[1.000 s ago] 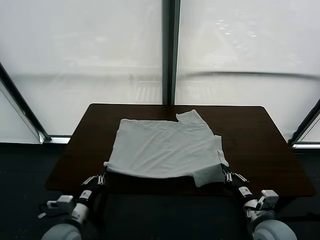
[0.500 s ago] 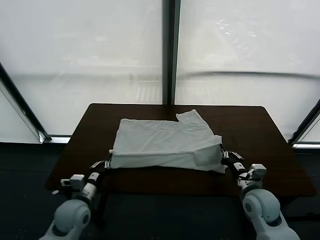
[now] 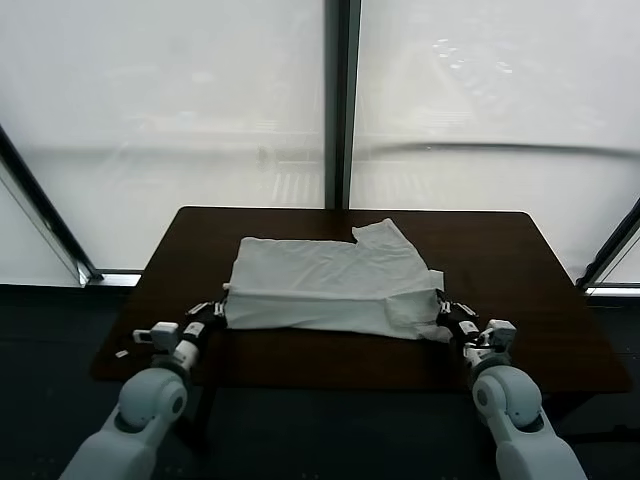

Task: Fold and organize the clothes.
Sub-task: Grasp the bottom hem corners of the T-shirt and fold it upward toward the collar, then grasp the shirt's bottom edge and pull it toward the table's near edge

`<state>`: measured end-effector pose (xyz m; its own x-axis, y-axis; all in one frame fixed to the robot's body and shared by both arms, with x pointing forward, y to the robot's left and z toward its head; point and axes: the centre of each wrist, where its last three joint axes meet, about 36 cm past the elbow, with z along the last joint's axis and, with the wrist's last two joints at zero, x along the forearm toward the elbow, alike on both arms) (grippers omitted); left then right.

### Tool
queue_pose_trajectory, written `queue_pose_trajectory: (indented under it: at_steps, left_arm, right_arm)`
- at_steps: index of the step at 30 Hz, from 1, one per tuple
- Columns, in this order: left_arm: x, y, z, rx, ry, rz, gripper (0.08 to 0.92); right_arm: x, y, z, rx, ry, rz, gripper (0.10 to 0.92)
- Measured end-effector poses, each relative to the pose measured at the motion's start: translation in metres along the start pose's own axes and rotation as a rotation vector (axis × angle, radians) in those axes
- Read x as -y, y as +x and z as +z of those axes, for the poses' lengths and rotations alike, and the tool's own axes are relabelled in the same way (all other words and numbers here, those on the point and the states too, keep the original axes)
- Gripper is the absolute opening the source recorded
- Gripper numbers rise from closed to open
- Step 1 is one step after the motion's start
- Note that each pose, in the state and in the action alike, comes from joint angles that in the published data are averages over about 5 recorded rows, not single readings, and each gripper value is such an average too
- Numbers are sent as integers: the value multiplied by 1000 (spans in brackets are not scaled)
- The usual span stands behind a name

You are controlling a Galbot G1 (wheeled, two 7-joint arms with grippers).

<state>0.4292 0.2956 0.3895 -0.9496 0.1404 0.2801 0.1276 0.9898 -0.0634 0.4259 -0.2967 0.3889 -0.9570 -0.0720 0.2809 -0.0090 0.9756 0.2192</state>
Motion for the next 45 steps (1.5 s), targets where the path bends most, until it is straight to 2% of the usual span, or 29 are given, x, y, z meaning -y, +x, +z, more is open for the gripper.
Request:
queue_pose_trajectory:
  at_steps: [3, 6, 9, 12, 14, 16, 19, 23, 26, 35, 45]
  left_arm:
    - [-3, -5, -2, -2, -20, 7, 149]
    - [-6, -9, -2, -8, -36, 11, 149]
    - [-8, -12, -3, -12, -46, 14, 149]
    - [-9, -12, -4, -12, -55, 18, 174]
    - [-10, -12, -4, -10, -63, 15, 249]
    - [-12, -13, -4, -9, -73, 7, 374]
    - [-14, -13, -4, -12, -83, -10, 563]
    - [-16, -10, -4, -42, -58, -36, 796]
    - [-13, -1, -4, -74, -13, -44, 889]
    - [12, 39, 15, -97, 35, 1, 907]
    - [18, 48, 28, -102, 40, 2, 907]
  right_arm:
    - [-2, 0, 1, 4, -5, -4, 140]
    - [-3, 0, 2, 19, -8, -9, 195]
    - [-2, 2, 1, 42, -2, -22, 350]
    - [0, 5, -1, 61, 7, -33, 538]
    - [1, 7, -3, 70, 16, -38, 670]
    - [2, 11, -5, 75, 33, -39, 787]
    - [2, 18, -8, 79, 78, -37, 885]
    - [4, 38, -11, 84, 153, -34, 905]
    - [6, 57, -11, 75, 191, -36, 907]
    - [11, 91, 17, -26, 221, -67, 907]
    - [9, 94, 32, -61, 219, -70, 907]
